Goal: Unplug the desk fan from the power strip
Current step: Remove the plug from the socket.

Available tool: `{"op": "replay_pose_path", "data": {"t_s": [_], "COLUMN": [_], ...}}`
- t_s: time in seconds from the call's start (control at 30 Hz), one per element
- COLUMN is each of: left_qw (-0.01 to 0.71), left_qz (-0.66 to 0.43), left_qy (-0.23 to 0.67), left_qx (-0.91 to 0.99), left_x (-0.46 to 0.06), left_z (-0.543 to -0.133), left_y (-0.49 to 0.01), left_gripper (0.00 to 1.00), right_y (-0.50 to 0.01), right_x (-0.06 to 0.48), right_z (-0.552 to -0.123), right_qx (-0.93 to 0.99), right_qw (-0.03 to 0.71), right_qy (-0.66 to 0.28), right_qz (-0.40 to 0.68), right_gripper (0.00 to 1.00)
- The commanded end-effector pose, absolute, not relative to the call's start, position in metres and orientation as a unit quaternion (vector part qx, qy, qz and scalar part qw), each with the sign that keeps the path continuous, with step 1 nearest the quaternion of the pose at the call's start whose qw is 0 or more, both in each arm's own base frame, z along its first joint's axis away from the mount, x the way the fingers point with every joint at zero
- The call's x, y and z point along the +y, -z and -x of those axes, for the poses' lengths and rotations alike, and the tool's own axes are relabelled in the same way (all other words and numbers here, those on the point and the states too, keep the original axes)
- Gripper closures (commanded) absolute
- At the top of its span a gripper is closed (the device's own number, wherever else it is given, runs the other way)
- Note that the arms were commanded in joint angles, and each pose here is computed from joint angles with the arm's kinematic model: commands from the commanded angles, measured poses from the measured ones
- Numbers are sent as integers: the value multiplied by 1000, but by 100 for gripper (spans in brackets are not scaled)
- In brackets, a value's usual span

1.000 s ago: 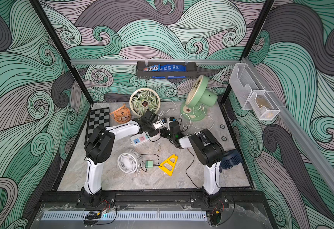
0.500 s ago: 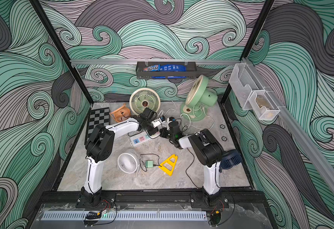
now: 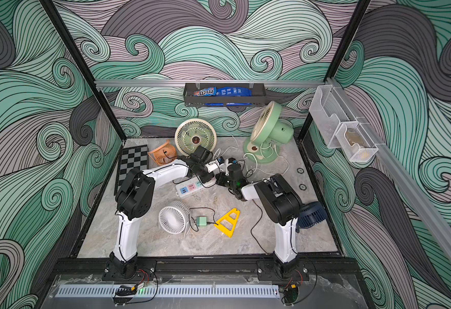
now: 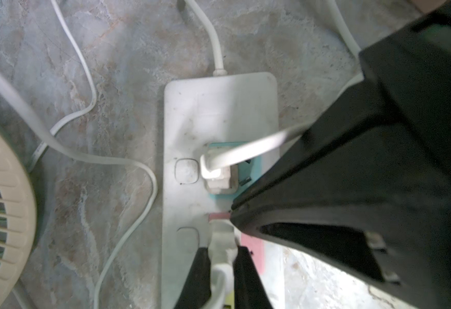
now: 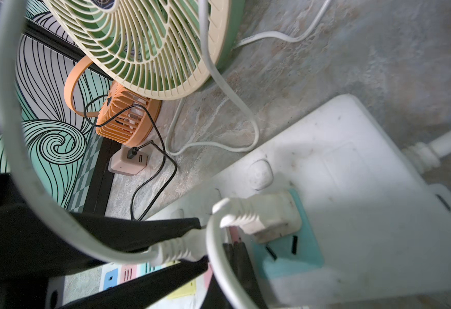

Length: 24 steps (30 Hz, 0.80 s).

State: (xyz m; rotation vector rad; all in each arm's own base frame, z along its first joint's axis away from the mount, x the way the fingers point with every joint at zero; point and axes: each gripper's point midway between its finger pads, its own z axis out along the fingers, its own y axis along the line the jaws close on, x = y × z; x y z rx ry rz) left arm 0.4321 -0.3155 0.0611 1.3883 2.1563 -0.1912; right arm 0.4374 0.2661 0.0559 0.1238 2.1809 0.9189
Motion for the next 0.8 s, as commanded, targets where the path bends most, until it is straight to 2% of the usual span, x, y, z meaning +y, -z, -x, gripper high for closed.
{"op": "replay_pose_path", "data": {"t_s": [0.0, 0.17, 0.3, 0.5, 0.6, 0.67, 0.77], "left_qw": [339, 305, 305, 342, 345, 344, 316], "left_qz": [-524, -494, -499, -532, -528, -513, -475], "left_qy": [75, 123, 122, 43, 40, 55, 127], "left_qx": [778, 805, 802, 773, 775, 784, 812], "left_x": [-331, -331, -331, -332, -331, -330, -327], "left_z": [-438, -439, -440, -436, -439, -444, -449], "left_y": [-92, -95, -94, -91, -94, -99, -106], "left_gripper": [100, 100, 100, 100, 100, 100, 100], "right_y": [8, 7, 7, 7, 7, 8, 7], "right_x": [254, 254, 254, 254, 254, 254, 254], "right_z": [-406, -406, -406, -406, -406, -406, -406], "right_qx": [904, 904, 904, 904, 904, 904, 903], "right_qw": [293, 294, 294, 295, 294, 294, 295], "right_qy": [-305, -306, -305, -306, -306, -306, -306], "right_qz": [-56, -56, -56, -56, -57, -57, -56], "right_gripper": [94, 94, 94, 94, 94, 94, 94]}}
